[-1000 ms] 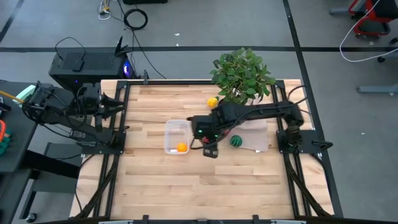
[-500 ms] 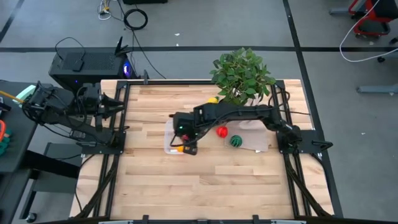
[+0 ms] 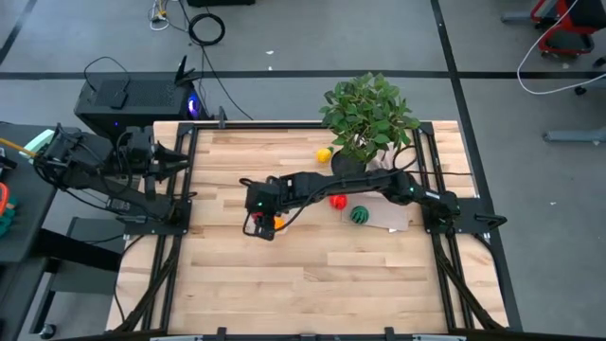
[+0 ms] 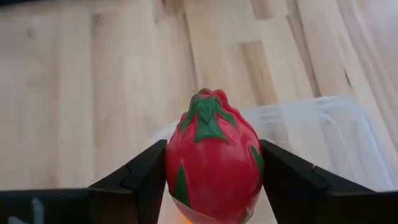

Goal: Pick and placing Produce into tupperware
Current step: Put the red dragon fruit into the transparent bin, then put the green watermelon into the transparent bin

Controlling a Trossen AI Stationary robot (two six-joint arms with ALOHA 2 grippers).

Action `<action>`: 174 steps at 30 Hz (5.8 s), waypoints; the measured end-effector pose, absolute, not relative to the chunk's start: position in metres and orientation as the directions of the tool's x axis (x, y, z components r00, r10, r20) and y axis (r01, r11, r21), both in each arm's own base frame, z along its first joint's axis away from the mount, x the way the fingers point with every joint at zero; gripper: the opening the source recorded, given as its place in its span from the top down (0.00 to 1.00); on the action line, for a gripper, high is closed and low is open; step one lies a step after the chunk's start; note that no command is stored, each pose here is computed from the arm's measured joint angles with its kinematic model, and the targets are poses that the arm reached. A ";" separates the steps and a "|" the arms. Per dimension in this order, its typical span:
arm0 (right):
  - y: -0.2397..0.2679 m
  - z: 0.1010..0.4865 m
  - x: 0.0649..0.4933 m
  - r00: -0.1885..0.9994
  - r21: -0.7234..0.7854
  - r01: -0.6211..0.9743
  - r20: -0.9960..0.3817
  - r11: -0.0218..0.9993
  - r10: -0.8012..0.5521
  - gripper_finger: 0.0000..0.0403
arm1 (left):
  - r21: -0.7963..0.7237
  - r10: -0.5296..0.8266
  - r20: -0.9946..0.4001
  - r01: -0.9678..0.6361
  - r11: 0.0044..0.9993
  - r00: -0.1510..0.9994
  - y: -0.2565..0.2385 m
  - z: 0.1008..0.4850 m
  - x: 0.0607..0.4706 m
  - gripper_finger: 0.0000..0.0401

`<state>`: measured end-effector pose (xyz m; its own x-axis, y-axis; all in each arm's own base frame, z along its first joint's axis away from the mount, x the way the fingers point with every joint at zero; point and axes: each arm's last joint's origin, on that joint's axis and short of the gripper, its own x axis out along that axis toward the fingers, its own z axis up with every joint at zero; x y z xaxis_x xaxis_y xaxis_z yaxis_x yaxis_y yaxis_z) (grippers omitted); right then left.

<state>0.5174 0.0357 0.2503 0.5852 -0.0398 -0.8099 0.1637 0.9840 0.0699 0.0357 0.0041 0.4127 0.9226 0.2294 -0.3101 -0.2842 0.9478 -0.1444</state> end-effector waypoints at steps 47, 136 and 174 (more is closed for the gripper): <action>0.034 0.238 0.525 0.605 0.186 0.245 -0.797 0.952 0.000 0.40 | -0.142 0.229 -0.310 -0.283 0.948 0.923 0.004 0.413 0.036 0.75; 0.123 0.276 0.253 0.262 0.040 0.784 -0.926 0.619 -0.273 0.40 | -0.066 0.135 -0.425 -0.180 0.981 0.895 -0.004 0.400 0.055 0.75; 0.056 0.226 0.198 0.288 0.234 0.912 -0.950 0.337 -0.121 0.32 | -0.145 0.110 -0.408 -0.183 0.972 0.906 -0.022 0.332 0.115 0.75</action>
